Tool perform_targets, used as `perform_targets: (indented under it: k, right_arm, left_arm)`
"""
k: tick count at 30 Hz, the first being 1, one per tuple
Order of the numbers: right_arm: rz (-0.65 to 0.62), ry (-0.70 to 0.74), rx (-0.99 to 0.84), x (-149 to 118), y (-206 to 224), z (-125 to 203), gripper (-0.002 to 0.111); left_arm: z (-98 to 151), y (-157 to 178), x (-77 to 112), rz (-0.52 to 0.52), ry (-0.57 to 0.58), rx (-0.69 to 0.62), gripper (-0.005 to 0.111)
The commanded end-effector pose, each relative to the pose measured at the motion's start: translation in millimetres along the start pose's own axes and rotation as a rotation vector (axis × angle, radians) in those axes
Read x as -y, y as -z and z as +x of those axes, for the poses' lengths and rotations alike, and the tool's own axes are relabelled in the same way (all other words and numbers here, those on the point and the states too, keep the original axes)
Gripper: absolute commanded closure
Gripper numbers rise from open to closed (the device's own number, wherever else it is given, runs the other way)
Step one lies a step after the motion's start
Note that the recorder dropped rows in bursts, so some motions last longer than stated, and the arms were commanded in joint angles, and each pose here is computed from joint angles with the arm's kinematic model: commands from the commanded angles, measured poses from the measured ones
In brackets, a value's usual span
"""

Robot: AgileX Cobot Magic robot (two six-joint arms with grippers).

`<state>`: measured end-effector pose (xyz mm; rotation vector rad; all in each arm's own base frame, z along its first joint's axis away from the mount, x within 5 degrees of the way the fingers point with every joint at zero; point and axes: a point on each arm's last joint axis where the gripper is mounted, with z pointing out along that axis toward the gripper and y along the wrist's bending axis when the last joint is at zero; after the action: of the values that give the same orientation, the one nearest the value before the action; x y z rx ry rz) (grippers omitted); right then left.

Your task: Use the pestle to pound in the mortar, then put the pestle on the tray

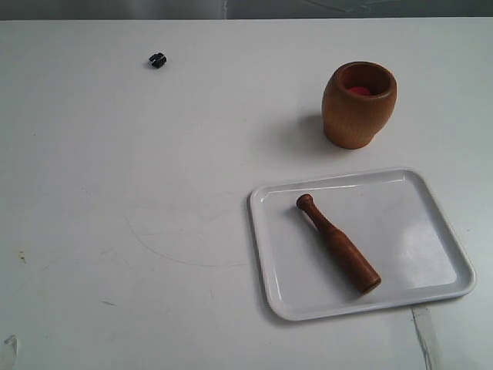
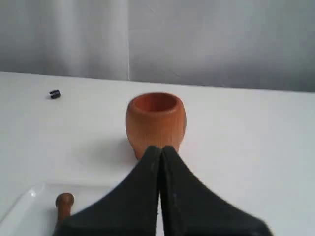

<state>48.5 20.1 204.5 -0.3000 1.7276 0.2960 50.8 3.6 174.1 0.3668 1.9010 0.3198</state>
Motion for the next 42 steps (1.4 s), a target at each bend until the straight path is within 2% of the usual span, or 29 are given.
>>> perform_targets:
  k: [1, 15, 19, 32, 42]
  right_arm:
    - [0.038, -0.038, -0.02, 3.9, -5.7, 15.7, 0.108]
    - [0.049, -0.012, -0.072, 4.9, -5.4, 20.4, 0.108]
    - [0.07, 0.042, -0.069, 6.9, -5.1, 20.1, 0.108]
    - [0.35, -0.077, -0.066, 21.8, -1.5, 21.0, 0.108]
    - [0.286, -0.021, -0.084, 18.6, -2.1, 22.0, 0.108]
  left_arm:
    - [-0.4, 0.0, 0.6, 0.008, 0.012, 0.007, 0.107]
    - [-0.4, 0.0, 0.6, 0.008, 0.012, 0.007, 0.107]
    - [-0.4, 0.0, 0.6, 0.008, 0.012, 0.007, 0.107]
    - [-0.4, 0.0, 0.6, 0.008, 0.012, 0.007, 0.107]
    - [-0.4, 0.0, 0.6, 0.008, 0.012, 0.007, 0.107]
